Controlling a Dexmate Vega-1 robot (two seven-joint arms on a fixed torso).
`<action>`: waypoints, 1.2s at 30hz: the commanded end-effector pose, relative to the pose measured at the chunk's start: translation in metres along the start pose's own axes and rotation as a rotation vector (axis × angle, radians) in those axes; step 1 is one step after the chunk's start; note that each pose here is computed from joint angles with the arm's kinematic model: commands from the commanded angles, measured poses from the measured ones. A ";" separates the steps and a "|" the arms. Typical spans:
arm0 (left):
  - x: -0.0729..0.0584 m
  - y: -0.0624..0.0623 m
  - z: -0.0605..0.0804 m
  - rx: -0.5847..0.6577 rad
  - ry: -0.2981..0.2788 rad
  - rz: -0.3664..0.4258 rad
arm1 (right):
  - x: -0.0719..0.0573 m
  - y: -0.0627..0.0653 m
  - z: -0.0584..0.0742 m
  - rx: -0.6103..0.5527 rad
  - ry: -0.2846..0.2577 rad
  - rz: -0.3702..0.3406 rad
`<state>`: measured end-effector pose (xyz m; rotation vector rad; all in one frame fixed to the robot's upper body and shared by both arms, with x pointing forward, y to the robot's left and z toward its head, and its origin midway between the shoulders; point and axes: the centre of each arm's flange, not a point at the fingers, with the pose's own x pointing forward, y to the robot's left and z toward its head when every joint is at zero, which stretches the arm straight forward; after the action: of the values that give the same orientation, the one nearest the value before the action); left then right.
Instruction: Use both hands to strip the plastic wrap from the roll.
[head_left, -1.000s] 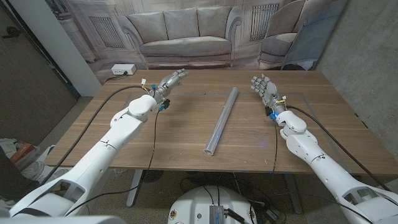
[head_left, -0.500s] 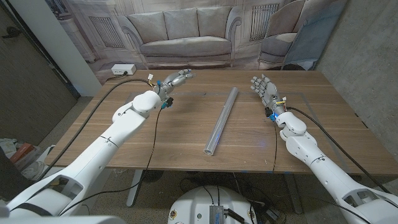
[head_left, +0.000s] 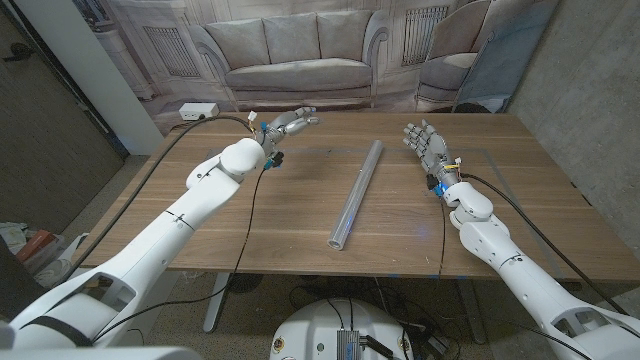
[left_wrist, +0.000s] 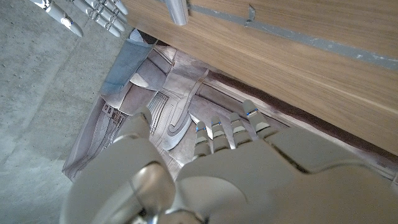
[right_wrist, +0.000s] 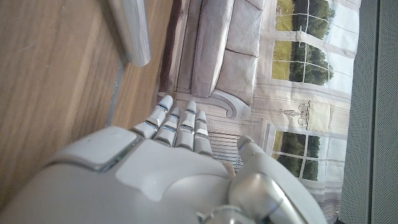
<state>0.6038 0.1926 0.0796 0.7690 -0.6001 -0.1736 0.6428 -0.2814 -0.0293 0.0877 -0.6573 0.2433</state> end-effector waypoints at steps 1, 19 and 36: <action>0.011 -0.005 0.019 0.094 0.001 -0.027 | -0.002 -0.001 0.001 0.004 -0.012 -0.005; 0.021 -0.010 0.059 0.287 0.074 -0.054 | 0.000 -0.001 -0.003 0.018 -0.017 0.000; 0.026 -0.023 0.092 0.443 0.201 -0.092 | -0.004 -0.005 -0.006 0.028 -0.022 -0.005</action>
<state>0.5839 0.1309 0.1172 1.1203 -0.4974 -0.0907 0.6438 -0.2840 -0.0331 0.1113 -0.6753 0.2460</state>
